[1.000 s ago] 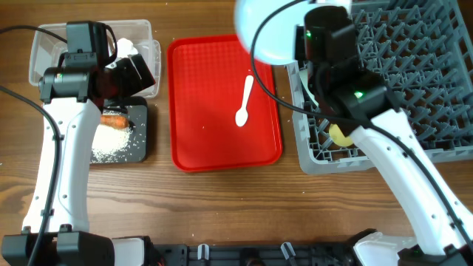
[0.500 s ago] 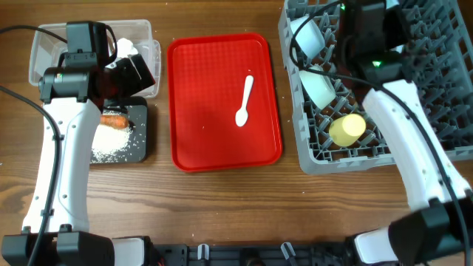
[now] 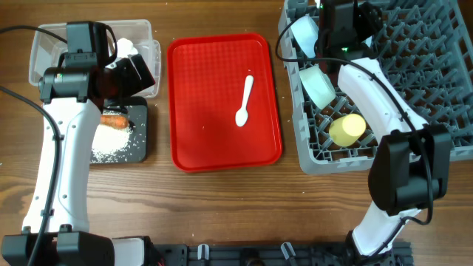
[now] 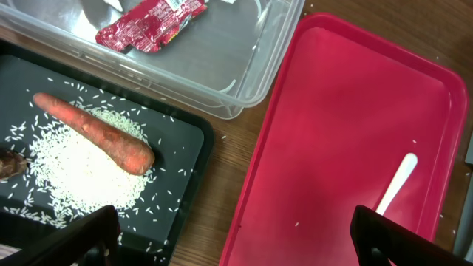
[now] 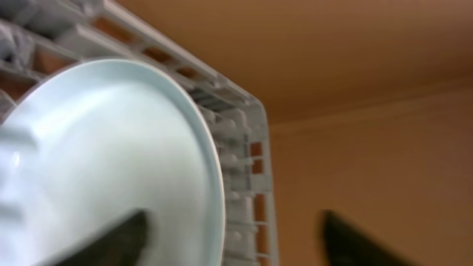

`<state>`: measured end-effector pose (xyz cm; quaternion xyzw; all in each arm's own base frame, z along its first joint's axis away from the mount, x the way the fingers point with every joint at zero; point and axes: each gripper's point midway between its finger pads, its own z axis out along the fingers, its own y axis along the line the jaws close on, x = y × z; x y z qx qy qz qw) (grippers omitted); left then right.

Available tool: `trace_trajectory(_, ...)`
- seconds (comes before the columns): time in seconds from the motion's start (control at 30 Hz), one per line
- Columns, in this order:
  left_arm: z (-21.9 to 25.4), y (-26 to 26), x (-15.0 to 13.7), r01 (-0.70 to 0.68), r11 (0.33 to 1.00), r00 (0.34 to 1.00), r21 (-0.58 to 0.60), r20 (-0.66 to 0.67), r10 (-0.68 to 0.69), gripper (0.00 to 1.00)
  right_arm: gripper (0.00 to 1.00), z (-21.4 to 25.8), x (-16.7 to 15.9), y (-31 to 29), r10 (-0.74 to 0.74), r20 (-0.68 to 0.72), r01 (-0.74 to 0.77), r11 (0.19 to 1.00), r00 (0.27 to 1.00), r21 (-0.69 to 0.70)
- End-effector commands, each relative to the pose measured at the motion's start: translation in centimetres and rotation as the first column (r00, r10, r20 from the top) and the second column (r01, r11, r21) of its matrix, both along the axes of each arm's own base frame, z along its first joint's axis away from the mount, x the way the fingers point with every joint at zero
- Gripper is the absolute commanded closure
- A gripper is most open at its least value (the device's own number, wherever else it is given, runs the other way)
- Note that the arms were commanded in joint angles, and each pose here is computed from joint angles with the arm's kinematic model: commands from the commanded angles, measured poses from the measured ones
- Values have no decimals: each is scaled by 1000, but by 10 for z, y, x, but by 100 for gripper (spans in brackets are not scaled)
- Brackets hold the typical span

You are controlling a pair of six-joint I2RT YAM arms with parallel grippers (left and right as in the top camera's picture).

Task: Sort waste into correct bins and load items into the dishwasher rack
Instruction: 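Lift plate with right gripper and stand it upright in rack, then move right gripper to white spoon on red tray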

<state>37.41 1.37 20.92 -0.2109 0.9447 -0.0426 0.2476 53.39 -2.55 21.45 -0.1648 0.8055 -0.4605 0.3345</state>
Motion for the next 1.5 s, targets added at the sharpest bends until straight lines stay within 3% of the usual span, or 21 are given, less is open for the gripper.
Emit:
trace_trajectory(0.0,4,5,2,-23,1000,1000,5,11,23,0,0,-1,8,2,-41,127,21,988,991,156)
trace_trajectory(0.17,4,5,2,-23,1000,1000,5,11,23,0,0,44,-3,0,-58,228,12,980,972,199)
trace_trajectory(0.3,4,5,2,-23,1000,1000,5,11,23,0,0,106,-33,37,63,326,-185,916,943,357)
trace_trajectory(0.37,4,5,2,-23,1000,1000,5,11,23,0,0,120,-52,80,202,341,-359,786,918,502)
trace_trajectory(0.47,4,5,2,-23,1000,1000,5,11,23,0,0,135,-91,151,358,387,-516,415,850,749)
trace_trajectory(0.53,4,5,2,-23,1000,1000,5,11,23,0,0,137,-109,178,318,374,-439,166,871,883)
trace_trajectory(0.63,4,5,2,-23,1000,1000,5,11,23,0,0,123,-122,199,332,295,-312,-2,896,950)
trace_trajectory(0.7,4,5,2,-23,1000,1000,5,11,23,0,0,100,-131,212,376,213,-229,-3,902,973)
trace_trajectory(0.97,4,5,2,-23,1000,1000,5,11,23,0,0,-9,-159,259,375,-143,52,242,916,969)
trace_trajectory(1.13,4,5,2,-23,1000,1000,5,11,23,0,0,-70,-171,270,334,-334,233,308,881,922)
trace_trajectory(1.3,4,5,2,-23,1000,1000,5,11,23,0,0,-82,-177,286,379,-358,256,295,853,921)
trace_trajectory(1.47,4,5,2,-23,1000,1000,5,11,23,0,8,-90,-173,287,339,-361,279,268,869,922)
